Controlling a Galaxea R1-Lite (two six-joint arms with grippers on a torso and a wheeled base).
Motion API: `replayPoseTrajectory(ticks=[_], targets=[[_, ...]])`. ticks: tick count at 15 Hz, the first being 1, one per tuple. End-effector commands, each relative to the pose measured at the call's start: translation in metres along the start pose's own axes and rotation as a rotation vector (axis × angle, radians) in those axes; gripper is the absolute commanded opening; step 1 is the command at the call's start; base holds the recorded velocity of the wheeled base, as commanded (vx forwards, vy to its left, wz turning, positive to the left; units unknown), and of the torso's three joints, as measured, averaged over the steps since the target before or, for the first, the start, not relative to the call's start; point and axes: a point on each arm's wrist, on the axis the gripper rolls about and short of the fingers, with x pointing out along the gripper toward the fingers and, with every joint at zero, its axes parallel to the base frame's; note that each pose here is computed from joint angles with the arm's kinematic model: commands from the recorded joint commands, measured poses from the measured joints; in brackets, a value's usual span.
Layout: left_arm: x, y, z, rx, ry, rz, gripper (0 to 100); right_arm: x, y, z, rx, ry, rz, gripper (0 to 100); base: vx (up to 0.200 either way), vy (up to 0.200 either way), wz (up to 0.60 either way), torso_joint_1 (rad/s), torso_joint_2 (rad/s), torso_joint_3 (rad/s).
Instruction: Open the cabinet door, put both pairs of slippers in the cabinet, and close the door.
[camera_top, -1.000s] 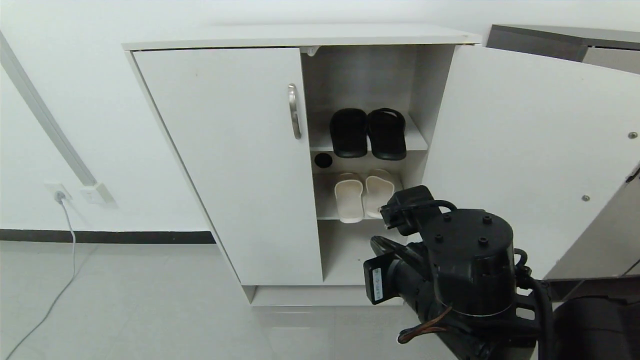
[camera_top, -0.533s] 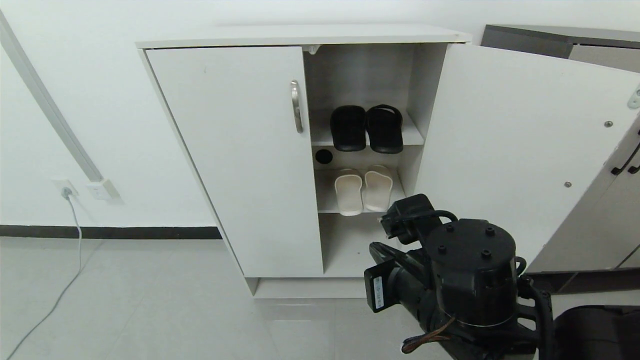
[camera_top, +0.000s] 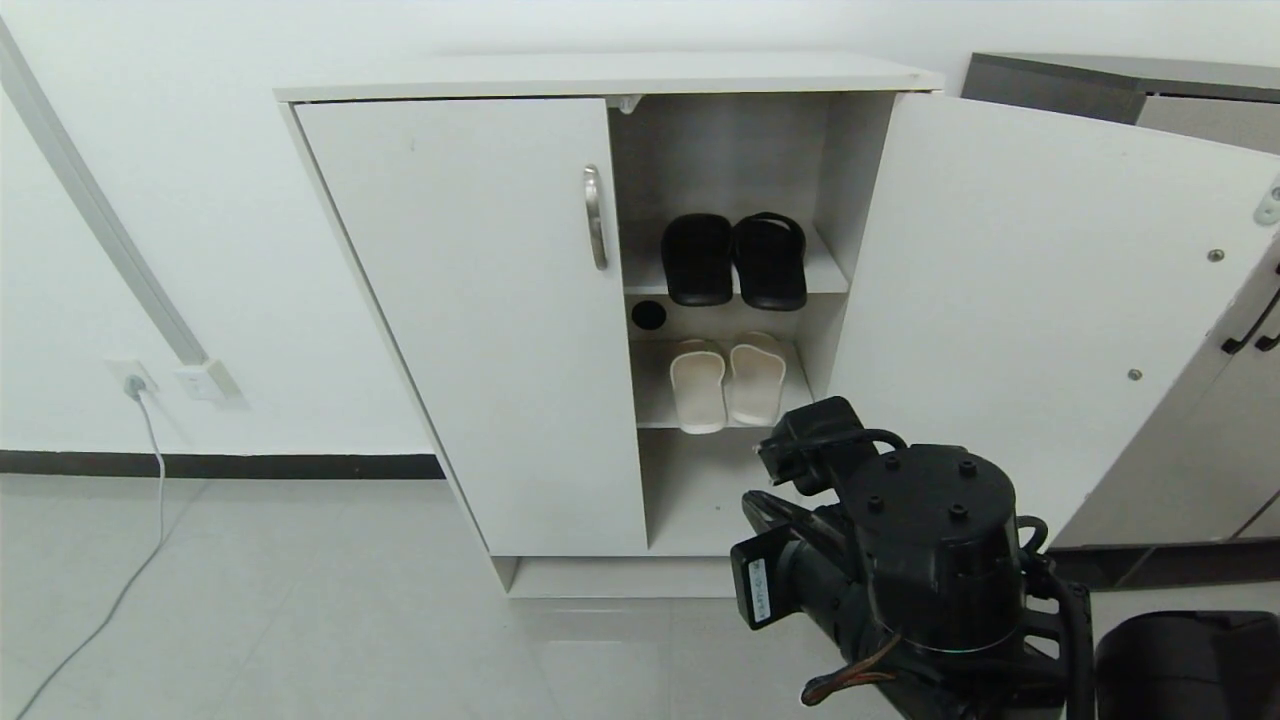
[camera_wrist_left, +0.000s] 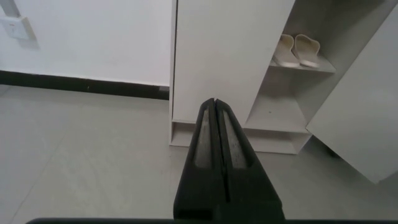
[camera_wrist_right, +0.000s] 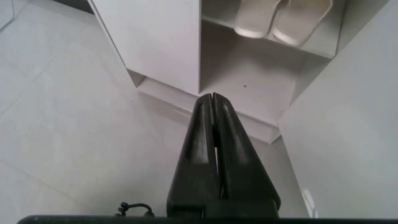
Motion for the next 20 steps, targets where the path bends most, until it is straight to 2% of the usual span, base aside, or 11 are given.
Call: replayPoseTrajectory(ticks=[1,3,9,20], targets=[[0.0000,0.0000,0.0001,-0.001,-0.001,0.000,0,0.0013,-0.0004,-0.0006,-0.002,0.002,-0.004,0,0.000,0.000,0.00,0.007,-0.26,-0.295],[0.0000,0.0000,0.0001,-0.001,-0.001,0.000,0,0.0013,-0.0004,-0.0006,0.000,0.002,-0.004,0,0.000,0.000,0.00,0.019,-0.13,-0.349],[0.0000,0.0000,0.0001,-0.001,-0.001,0.000,0,0.0018,-0.0017,0.0005,0.001,-0.001,-0.008,0,0.000,0.000,0.00,0.073,-0.51,-0.357],[0.0000,0.0000,0.0001,-0.001,-0.001,0.000,0,0.0031,-0.0049,0.0044,0.011,-0.012,-0.018,0,0.000,0.000,0.00,0.157,-0.48,-0.322]])
